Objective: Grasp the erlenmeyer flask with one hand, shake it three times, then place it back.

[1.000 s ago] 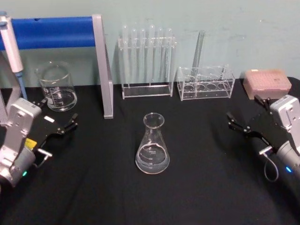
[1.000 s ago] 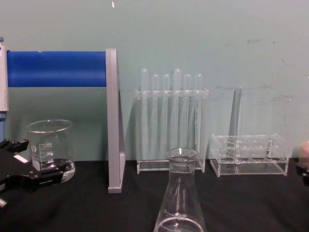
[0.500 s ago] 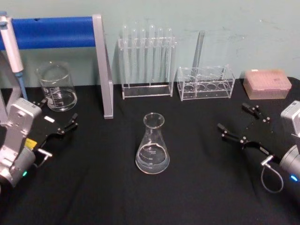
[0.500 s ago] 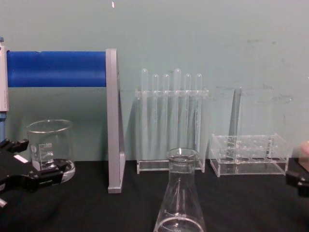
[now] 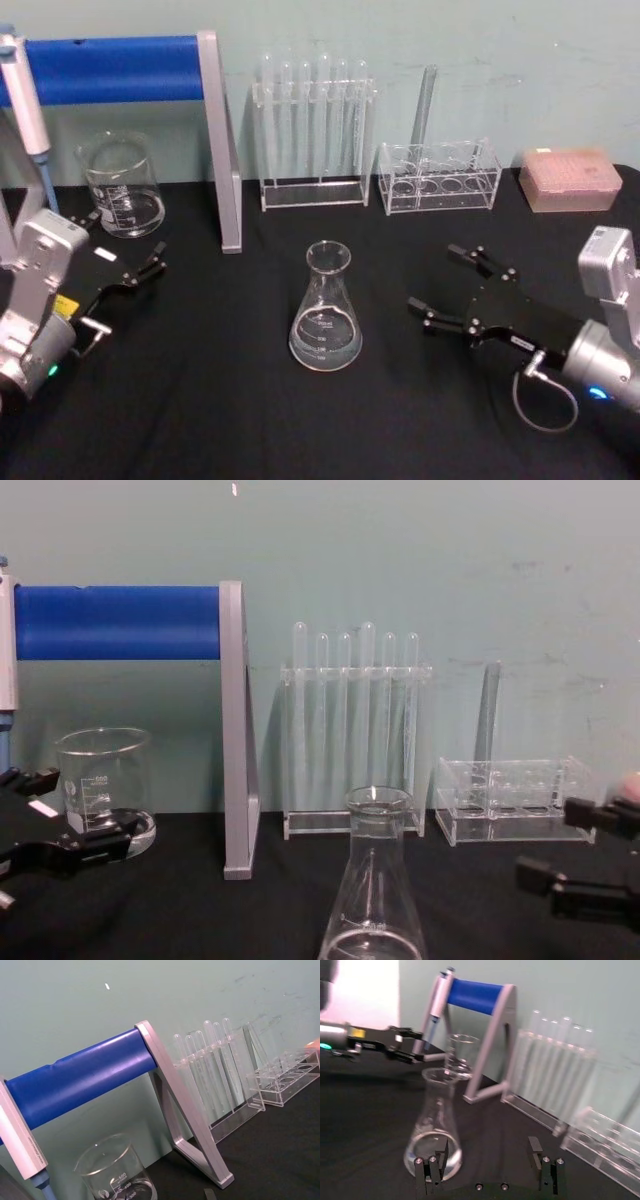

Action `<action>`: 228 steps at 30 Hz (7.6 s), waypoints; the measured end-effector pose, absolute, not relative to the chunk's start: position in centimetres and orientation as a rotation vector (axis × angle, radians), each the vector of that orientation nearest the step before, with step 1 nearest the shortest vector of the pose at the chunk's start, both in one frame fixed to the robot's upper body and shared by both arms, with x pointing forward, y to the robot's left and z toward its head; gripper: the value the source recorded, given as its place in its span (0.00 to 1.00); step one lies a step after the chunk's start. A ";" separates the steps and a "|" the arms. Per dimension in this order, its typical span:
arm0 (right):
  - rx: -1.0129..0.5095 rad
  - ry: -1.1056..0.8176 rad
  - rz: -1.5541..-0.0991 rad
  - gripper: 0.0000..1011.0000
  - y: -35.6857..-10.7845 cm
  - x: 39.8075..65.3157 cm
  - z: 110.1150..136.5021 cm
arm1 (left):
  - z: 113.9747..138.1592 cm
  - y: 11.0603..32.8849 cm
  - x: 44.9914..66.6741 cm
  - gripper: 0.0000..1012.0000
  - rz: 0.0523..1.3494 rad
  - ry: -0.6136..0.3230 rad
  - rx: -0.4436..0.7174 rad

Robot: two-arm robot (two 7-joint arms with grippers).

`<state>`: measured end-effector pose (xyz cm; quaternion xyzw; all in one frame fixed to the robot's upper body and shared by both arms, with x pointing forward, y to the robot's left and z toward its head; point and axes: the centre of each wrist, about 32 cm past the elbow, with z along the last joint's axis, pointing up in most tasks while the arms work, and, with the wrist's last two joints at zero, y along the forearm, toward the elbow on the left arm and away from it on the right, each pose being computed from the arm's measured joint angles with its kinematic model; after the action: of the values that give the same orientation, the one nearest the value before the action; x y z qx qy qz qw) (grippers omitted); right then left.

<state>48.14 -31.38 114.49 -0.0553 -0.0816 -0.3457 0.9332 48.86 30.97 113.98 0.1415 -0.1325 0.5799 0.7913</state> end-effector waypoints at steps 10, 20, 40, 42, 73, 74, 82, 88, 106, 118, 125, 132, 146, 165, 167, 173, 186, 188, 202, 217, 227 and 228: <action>-0.061 -0.119 -0.585 0.99 -29.7 50.0 114.3 | 114.0 31.0 48.9 0.99 1.248 -0.285 0.304; -0.035 -0.061 -0.505 0.99 -27.9 51.9 114.0 | 114.0 31.0 48.9 0.99 1.248 -0.285 0.304; -0.026 -0.028 -0.439 0.99 -24.4 55.4 113.6 | 114.0 31.0 48.9 0.99 1.248 -0.285 0.304; -0.028 -0.028 -0.435 0.99 -24.1 55.7 113.6 | 114.0 31.0 48.9 0.99 1.248 -0.285 0.304; -0.040 -0.023 -0.434 0.99 -23.6 56.3 113.6 | 114.0 31.0 48.9 0.99 1.248 -0.285 0.304; -0.040 -0.023 -0.434 0.99 -23.6 56.3 113.6 | 114.0 31.0 48.9 0.99 1.248 -0.285 0.304; -0.039 -0.023 -0.433 0.99 -23.6 56.3 113.6 | 114.0 31.0 48.9 0.99 1.248 -0.285 0.304; -0.038 -0.023 -0.433 0.88 -23.6 56.3 113.5 | 114.0 31.0 48.9 0.99 1.248 -0.285 0.304; -0.038 -0.023 -0.433 0.44 -23.6 56.3 113.5 | 114.0 31.0 48.9 0.99 1.248 -0.285 0.304; -0.040 -0.023 -0.438 0.45 -23.6 56.3 113.6 | 114.0 31.0 48.9 0.99 1.248 -0.285 0.304; -0.034 -0.025 -0.466 0.44 -23.7 56.1 114.0 | 114.0 31.0 48.9 0.99 1.248 -0.285 0.304; 0.020 -0.042 -0.539 0.44 -23.4 55.2 116.2 | 114.0 31.0 48.9 0.99 1.248 -0.285 0.304; 0.135 -0.122 -0.859 0.44 -22.6 51.6 121.2 | 114.0 31.0 48.9 0.99 1.248 -0.285 0.304; 0.084 -0.131 -0.984 0.44 -22.7 50.0 121.2 | 114.0 31.0 48.9 0.99 1.248 -0.285 0.304; 0.078 -0.132 -0.954 0.44 -22.6 50.1 121.2 | 114.0 31.0 48.9 0.99 1.248 -0.285 0.305; 0.056 -0.139 -0.815 0.44 -21.6 50.3 121.2 | 114.0 31.0 48.9 0.99 1.248 -0.285 0.304; 0.040 -0.129 -0.438 0.44 -17.8 50.2 120.9 | 114.0 31.0 48.9 0.99 1.248 -0.285 0.304; 0.039 -0.128 -0.406 0.44 -17.5 50.2 120.9 | 114.0 31.0 48.9 0.99 1.248 -0.285 0.304; 0.048 -0.117 -0.426 0.44 -17.7 50.3 120.8 | 114.0 31.0 48.9 0.99 1.248 -0.285 0.304; 0.056 -0.144 -0.879 0.44 -23.5 50.2 121.1 | 114.0 31.0 48.9 0.99 1.248 -0.285 0.304; 0.052 -0.142 -1.079 0.44 -26.2 49.2 121.1 | 114.0 31.0 48.9 0.99 1.248 -0.285 0.304; 0.051 -0.140 -1.088 0.44 -26.3 49.1 121.0 | 114.0 31.0 48.9 0.99 1.248 -0.285 0.304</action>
<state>49.10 -26.29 121.01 0.0243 -0.0663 -0.5172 0.8529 48.86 30.97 113.98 0.1415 -0.1325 0.5799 0.7913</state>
